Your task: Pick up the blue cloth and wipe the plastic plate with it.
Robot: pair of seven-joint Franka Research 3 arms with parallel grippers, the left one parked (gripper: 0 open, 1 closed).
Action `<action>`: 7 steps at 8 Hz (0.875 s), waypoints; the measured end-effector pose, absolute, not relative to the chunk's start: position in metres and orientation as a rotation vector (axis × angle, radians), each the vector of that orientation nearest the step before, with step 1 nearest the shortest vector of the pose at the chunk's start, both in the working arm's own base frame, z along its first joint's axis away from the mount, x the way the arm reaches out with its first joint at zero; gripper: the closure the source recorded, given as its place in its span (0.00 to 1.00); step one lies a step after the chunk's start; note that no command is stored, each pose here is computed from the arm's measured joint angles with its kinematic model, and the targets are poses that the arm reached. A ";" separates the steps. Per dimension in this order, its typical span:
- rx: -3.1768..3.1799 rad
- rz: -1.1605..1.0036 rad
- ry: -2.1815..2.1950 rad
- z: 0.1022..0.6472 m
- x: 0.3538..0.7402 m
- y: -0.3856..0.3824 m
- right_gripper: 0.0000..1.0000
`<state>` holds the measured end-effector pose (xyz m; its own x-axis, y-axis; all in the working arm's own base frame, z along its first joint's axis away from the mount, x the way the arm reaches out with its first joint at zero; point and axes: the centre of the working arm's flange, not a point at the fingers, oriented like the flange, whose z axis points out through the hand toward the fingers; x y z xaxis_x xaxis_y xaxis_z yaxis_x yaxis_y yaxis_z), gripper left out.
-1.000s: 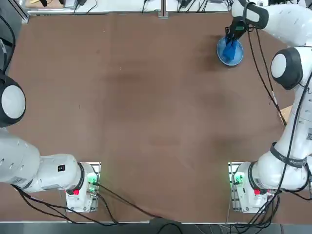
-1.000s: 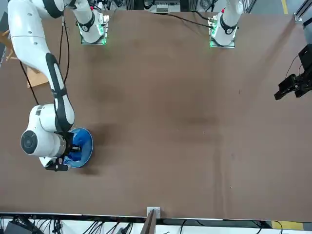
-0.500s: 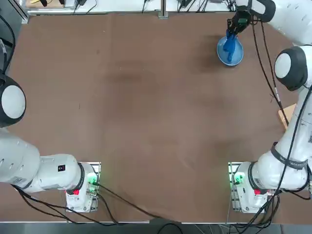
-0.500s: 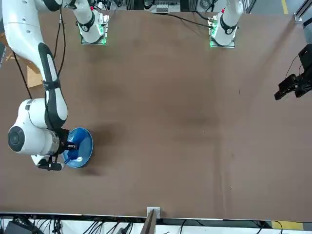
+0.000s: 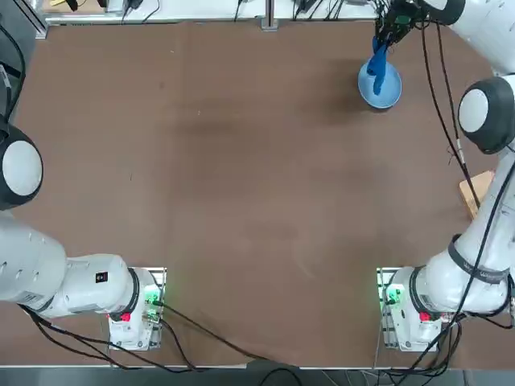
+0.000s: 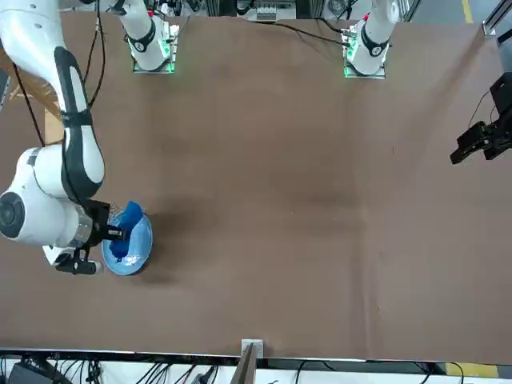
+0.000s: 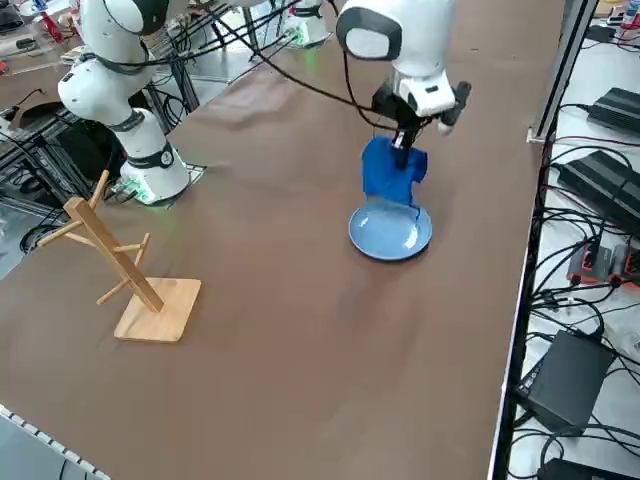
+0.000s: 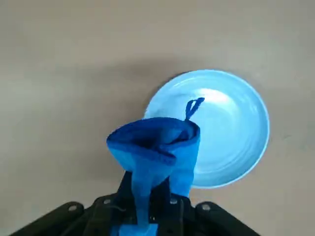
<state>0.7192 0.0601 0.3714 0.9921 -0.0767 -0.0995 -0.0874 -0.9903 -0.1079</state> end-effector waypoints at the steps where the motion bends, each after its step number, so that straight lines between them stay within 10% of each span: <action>1: -3.028 0.153 0.126 0.384 0.714 0.072 0.92; 7: -3.049 0.193 0.225 0.406 0.692 0.149 0.92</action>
